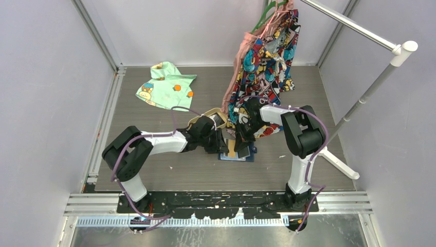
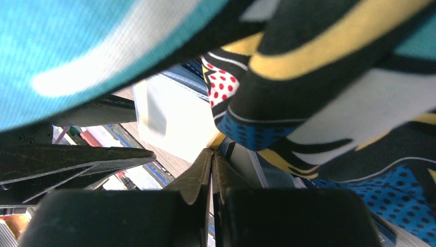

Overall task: Put the credit cards into the card holder
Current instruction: Insert the credit card into the card holder.

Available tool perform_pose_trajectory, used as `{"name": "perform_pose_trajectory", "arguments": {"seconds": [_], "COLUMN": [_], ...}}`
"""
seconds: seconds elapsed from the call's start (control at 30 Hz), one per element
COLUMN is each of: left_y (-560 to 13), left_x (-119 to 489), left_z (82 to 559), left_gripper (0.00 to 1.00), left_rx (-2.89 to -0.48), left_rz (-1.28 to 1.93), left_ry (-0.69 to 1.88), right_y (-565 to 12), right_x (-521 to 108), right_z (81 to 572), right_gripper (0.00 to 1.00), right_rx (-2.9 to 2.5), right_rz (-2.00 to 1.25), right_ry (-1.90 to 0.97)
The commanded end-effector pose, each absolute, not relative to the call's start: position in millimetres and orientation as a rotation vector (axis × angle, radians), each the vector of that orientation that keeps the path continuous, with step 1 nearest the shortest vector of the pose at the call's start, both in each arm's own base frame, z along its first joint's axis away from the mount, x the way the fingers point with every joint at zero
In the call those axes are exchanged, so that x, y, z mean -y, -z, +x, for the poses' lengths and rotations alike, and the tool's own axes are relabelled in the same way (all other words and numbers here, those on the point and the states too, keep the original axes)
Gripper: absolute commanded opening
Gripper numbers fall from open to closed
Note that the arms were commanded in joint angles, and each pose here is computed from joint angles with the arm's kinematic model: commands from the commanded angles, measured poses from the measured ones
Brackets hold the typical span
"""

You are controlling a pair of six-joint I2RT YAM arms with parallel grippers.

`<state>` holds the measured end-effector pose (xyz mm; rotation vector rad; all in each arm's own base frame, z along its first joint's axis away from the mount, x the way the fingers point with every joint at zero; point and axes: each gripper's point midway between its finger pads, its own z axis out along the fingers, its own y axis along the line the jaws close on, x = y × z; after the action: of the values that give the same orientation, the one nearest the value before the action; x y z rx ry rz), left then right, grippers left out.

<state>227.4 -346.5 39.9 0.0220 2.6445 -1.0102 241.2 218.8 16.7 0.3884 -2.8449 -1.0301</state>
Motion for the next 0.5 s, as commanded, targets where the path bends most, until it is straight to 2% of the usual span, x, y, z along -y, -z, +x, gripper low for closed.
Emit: {"name": "perform_pose_trajectory", "arguments": {"seconds": [0.0,0.27,0.47], "left_y": [-75.5,-90.8,-96.6], "left_x": [367.3,378.4,386.5], "left_z": [237.6,240.7,242.0], "left_gripper": [0.35,0.37,0.4], "left_rx": [-2.519,-2.466,-2.452], "left_rz": [0.062,0.074,0.089], "left_ry": [1.153,1.235,1.269], "right_y": [-33.0,-63.8,-70.8], "right_x": [-221.6,-215.9,-208.1], "right_z": [243.7,248.4,251.0], "right_gripper": [0.09,0.2,0.27], "right_rx": [2.82,2.794,2.82], "right_rz": [0.461,0.512,0.514], "right_ry": [1.17,1.351,1.372]}}
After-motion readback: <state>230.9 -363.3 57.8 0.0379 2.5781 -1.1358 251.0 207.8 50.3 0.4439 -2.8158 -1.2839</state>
